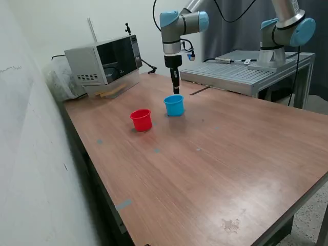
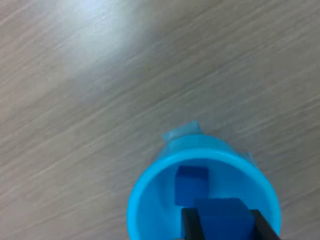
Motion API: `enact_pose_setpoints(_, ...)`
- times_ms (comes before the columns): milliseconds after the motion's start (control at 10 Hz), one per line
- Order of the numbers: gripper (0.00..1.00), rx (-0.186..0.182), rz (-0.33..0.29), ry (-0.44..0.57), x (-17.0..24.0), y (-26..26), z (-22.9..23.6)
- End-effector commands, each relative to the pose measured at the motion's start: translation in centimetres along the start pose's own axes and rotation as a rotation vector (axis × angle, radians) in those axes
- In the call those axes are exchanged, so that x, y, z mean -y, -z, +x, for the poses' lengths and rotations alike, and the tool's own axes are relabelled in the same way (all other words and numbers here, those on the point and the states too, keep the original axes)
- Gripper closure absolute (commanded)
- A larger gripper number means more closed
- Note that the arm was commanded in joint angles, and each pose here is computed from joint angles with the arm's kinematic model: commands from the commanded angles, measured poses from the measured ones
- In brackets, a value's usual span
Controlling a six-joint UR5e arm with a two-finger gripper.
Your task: Place red objects in the red bin, and blue objects in the blue bin.
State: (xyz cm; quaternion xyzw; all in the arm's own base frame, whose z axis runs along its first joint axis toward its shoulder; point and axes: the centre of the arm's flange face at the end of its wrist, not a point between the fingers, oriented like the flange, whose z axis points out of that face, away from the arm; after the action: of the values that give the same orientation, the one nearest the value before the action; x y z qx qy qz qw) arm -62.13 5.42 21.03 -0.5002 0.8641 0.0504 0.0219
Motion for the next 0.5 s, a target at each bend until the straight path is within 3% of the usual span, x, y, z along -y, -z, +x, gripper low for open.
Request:
enact_pose_setpoints(0,1.0,-0.001,-0.005,-0.006,-0.7,-0.06,-0.18)
enact_pose_setpoints(200,1.0,-0.003,-0.009,-0.01,-0.9,0.11,-0.23)
enact_pose_setpoints(300,0.0,-0.003,-0.009,-0.01,-0.9,0.11,-0.23)
enact_pose_setpoints(400,0.0,-0.003,-0.008,-0.009,-0.85,0.05,-0.24)
